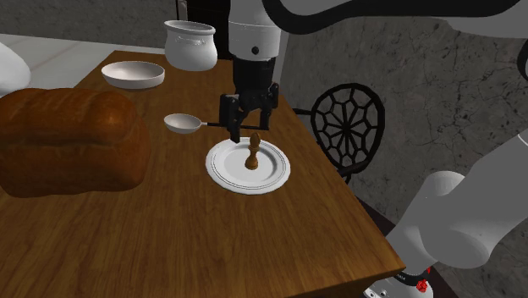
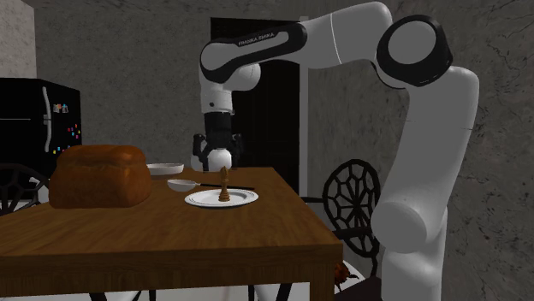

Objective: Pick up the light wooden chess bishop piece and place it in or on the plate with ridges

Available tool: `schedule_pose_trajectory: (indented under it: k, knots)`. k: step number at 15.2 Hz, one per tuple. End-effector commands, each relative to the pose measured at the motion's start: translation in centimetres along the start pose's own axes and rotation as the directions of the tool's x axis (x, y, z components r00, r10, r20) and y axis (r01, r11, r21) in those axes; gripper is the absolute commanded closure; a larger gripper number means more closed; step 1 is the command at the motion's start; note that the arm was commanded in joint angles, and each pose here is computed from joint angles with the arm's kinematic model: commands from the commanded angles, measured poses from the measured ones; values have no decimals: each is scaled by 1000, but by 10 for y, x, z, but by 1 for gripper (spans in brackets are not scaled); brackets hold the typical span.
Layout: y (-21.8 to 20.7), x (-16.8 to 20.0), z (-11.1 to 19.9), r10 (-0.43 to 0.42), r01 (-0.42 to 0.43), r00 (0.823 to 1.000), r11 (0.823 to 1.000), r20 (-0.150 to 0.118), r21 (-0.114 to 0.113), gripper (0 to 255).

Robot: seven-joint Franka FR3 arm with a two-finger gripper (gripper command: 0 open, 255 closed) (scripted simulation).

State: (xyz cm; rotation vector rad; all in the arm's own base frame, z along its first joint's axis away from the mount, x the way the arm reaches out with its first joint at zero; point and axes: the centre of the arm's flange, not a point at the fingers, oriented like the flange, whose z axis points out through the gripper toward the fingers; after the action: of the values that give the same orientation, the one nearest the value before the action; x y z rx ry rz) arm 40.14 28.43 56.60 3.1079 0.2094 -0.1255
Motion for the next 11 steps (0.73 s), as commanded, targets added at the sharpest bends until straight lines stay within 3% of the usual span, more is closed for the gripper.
schedule_pose_trajectory:
  k: [1, 3, 11]
  knots:
    - [-1, 0, -21, 0, 0, 1000, 1000, 0, 0, 0]
    - [-1, 0, -44, 0, 0, 1000, 1000, 0, 0, 0]
    - [-1, 0, -44, 0, 0, 1000, 1000, 0, 0, 0]
